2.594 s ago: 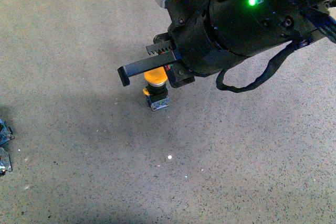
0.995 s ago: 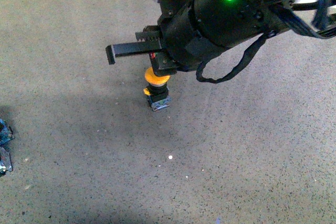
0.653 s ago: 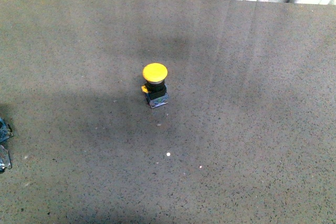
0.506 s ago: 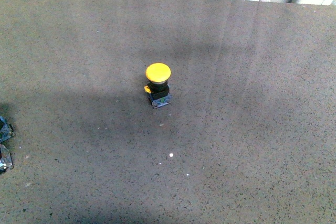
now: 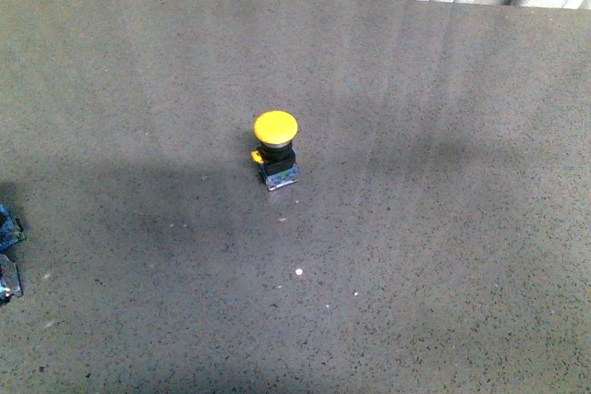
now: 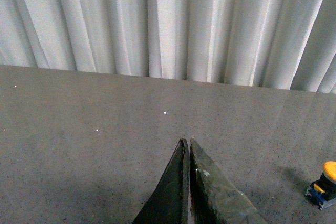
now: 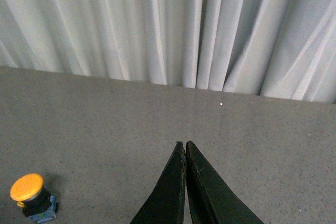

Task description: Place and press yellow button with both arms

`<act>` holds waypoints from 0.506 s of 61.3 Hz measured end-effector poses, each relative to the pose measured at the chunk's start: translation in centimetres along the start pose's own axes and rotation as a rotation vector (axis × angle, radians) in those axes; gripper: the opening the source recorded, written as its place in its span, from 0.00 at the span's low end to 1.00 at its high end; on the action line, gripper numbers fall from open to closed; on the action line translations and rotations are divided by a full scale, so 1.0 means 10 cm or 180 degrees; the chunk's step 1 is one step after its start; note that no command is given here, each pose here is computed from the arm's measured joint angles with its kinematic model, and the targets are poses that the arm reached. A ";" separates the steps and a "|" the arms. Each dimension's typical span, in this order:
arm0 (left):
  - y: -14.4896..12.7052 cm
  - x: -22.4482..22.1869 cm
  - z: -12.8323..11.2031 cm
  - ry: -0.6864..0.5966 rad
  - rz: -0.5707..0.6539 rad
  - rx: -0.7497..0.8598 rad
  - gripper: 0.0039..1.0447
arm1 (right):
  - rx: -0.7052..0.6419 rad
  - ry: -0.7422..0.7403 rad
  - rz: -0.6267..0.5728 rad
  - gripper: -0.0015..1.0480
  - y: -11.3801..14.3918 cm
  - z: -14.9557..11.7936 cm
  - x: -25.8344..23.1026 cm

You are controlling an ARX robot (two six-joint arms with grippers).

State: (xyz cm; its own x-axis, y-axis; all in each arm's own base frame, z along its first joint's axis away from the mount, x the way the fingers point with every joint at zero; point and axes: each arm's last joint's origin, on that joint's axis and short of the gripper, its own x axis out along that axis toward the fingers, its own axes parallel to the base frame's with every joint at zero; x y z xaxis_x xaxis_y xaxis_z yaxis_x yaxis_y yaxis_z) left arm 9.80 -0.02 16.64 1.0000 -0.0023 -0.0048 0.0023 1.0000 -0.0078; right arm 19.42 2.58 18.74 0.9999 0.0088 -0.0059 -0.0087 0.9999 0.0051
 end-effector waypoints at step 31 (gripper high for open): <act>0.00 0.00 0.00 0.0000 0.0002 0.0000 0.01 | 0.0002 -0.0027 -0.0037 0.01 -0.25 -0.18 -0.43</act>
State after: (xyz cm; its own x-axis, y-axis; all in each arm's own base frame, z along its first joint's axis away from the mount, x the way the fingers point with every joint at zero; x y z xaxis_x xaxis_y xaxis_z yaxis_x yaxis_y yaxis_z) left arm 9.80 -0.02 16.64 1.0000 -0.0015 -0.0048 0.0015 1.0000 -0.0078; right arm 15.13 0.04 16.96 1.0000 -0.0031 0.0025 0.0030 1.0000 0.0055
